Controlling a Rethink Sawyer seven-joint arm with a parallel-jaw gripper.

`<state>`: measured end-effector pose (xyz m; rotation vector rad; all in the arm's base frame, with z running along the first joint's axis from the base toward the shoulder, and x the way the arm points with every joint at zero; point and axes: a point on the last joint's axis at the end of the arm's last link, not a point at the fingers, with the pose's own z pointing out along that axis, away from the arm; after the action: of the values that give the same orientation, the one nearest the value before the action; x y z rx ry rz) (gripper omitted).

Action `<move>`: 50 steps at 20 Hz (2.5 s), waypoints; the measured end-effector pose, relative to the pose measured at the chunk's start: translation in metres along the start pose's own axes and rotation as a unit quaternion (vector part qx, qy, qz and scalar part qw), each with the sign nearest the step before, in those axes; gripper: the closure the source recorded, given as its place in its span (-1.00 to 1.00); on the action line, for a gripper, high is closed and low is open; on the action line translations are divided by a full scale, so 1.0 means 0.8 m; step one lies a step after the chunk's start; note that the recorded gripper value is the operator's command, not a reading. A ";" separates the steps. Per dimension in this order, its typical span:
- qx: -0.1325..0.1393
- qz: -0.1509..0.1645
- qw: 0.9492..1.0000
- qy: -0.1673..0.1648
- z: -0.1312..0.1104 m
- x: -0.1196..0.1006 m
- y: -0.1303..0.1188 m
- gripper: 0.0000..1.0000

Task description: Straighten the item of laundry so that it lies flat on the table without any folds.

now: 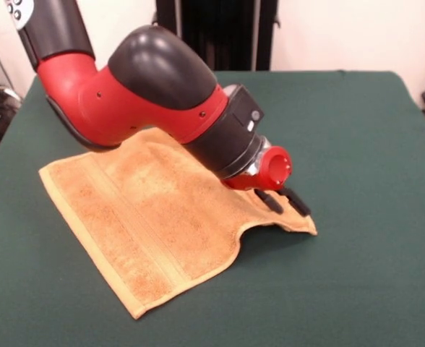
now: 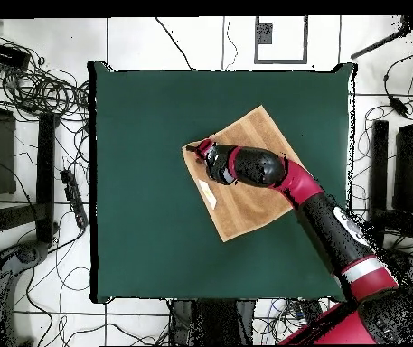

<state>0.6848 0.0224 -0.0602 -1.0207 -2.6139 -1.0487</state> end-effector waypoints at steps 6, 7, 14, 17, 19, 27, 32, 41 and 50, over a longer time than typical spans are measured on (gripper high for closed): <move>0.010 -0.012 1.000 0.006 0.015 0.013 0.010 -1.00; 0.013 -0.016 1.000 0.007 0.019 0.017 0.014 -1.00; 0.029 -0.052 0.998 0.000 0.053 0.047 0.044 -1.00; 0.034 -0.065 0.997 -0.008 0.062 0.054 0.054 -1.00; 0.036 -0.072 0.997 -0.012 0.067 0.059 0.060 -1.00; 0.033 -0.083 0.996 -0.018 0.082 0.070 0.072 -1.00; 0.044 -0.095 0.994 -0.024 0.086 0.075 0.077 -1.00; 0.167 -0.195 0.964 -0.069 0.086 0.114 0.097 -1.00; 0.311 -0.260 0.909 -0.097 0.009 0.176 0.150 -1.00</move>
<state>0.6562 0.1660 0.0530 -0.2940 -3.1328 -0.1047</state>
